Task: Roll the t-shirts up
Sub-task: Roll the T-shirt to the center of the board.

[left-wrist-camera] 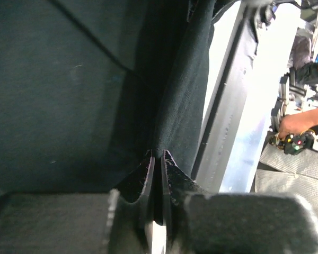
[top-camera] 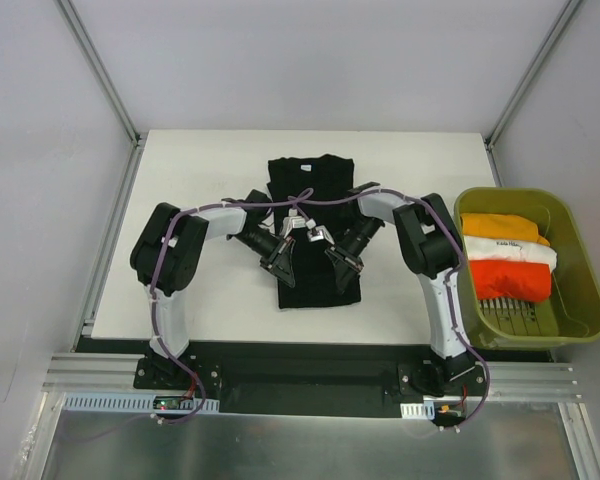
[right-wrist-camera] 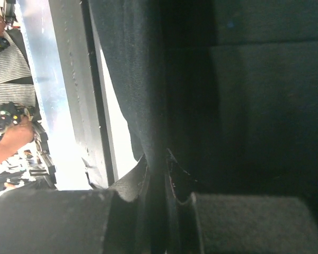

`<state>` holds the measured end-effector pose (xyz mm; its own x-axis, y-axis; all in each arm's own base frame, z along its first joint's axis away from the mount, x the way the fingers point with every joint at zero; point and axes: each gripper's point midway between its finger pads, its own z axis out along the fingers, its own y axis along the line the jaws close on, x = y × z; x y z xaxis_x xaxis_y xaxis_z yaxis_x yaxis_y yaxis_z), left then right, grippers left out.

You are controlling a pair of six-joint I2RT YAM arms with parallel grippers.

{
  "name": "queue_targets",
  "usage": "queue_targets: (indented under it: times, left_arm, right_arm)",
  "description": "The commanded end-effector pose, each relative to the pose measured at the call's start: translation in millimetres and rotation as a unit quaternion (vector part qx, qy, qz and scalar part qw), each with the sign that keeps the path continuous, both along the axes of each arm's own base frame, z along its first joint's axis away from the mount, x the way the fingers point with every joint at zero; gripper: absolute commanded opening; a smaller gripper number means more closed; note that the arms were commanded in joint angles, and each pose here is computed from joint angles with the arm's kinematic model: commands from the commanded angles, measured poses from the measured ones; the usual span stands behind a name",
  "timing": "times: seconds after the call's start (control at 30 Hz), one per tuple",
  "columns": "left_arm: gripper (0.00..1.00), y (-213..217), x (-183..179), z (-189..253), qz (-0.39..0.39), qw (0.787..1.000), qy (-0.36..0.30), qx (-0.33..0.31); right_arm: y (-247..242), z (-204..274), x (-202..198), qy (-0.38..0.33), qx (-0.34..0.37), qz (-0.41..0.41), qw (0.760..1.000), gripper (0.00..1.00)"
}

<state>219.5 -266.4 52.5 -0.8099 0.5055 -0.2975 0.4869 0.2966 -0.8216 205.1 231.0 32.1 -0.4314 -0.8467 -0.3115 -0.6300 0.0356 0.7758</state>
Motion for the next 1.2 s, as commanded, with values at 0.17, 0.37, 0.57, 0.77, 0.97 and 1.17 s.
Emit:
queue_targets:
  times: [0.17,0.37,0.57,0.77,0.97,1.17]
  left_arm:
    - [0.36,39,16,-5,0.038,0.998,-0.024,0.054]
    - [0.51,53,15,26,-0.008,0.977,-0.204,0.067]
    - [0.65,28,-1,46,-0.157,0.866,-0.471,0.061]
    - [0.66,2,-18,29,-0.235,0.792,-0.562,0.048]
    - [0.67,-5,-11,3,-0.251,0.769,-0.584,0.072]
    - [0.59,11,-23,-34,-0.312,0.762,-0.559,0.096]
  right_arm:
    - [-12,23,-7,0.145,-0.072,-0.011,0.987,0.06]
    - [-10,13,5,0.174,-0.105,-0.046,0.978,0.08]
    - [-9,8,8,0.181,-0.123,-0.053,0.974,0.09]
    - [-10,8,8,0.182,-0.126,-0.053,0.974,0.1]
    - [-10,8,9,0.182,-0.125,-0.053,0.974,0.11]
    - [-10,8,9,0.182,-0.127,-0.054,0.974,0.12]
